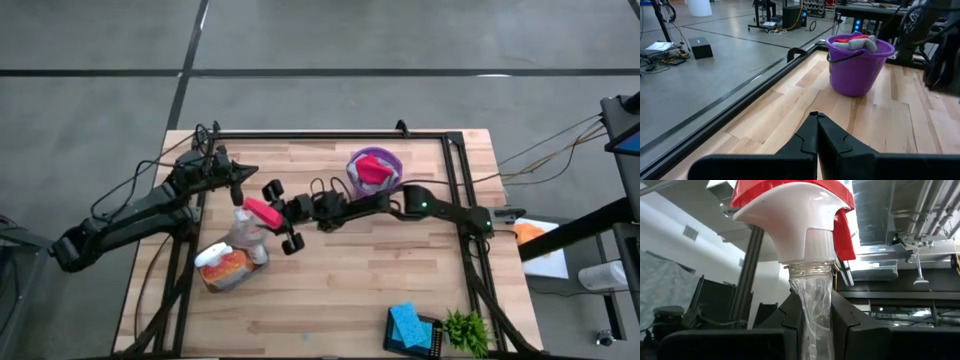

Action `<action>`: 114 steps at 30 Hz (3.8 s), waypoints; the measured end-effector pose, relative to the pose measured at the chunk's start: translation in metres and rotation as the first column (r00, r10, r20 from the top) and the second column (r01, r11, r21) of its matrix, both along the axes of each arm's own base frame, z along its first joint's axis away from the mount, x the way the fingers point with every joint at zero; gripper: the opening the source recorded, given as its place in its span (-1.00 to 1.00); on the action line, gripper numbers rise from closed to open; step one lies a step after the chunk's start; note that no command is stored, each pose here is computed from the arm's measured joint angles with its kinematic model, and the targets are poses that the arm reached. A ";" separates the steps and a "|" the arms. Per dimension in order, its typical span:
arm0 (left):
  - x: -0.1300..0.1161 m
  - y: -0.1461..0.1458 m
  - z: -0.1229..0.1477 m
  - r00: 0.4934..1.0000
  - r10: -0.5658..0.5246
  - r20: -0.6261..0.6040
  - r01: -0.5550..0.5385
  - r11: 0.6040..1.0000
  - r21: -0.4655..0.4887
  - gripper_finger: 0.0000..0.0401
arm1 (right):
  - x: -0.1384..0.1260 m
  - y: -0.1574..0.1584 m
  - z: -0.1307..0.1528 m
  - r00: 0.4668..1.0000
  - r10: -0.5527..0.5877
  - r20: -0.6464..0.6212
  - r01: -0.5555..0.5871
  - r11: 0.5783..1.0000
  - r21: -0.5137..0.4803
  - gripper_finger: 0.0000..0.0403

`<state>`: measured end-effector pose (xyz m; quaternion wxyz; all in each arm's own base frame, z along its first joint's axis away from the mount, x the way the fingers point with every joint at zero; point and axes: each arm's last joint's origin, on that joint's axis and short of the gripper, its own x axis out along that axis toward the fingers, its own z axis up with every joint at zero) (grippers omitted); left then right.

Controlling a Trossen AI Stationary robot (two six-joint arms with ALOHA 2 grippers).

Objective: Pick & Place Kitchen Items
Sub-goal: Put the transparent spray bottle into the gray bin, then return to Home Position

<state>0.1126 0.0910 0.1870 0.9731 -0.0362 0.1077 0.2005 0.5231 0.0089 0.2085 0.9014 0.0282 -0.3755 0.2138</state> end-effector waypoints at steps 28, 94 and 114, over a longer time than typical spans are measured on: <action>0.000 0.000 0.001 1.000 0.000 0.009 -0.001 1.000 0.008 -1.00 | 0.048 -0.007 -0.057 0.965 0.085 -0.247 -0.072 0.996 0.060 -0.79; 0.000 0.001 0.001 1.000 0.028 0.001 -0.028 1.000 0.009 -1.00 | 0.002 0.018 0.088 0.617 -0.183 -0.766 -0.253 0.875 -0.413 0.60; 0.000 -0.002 -0.002 0.999 -0.024 0.023 0.026 0.995 -0.100 -1.00 | -0.076 0.020 0.216 0.825 -0.142 -0.547 -0.187 0.844 -0.502 0.60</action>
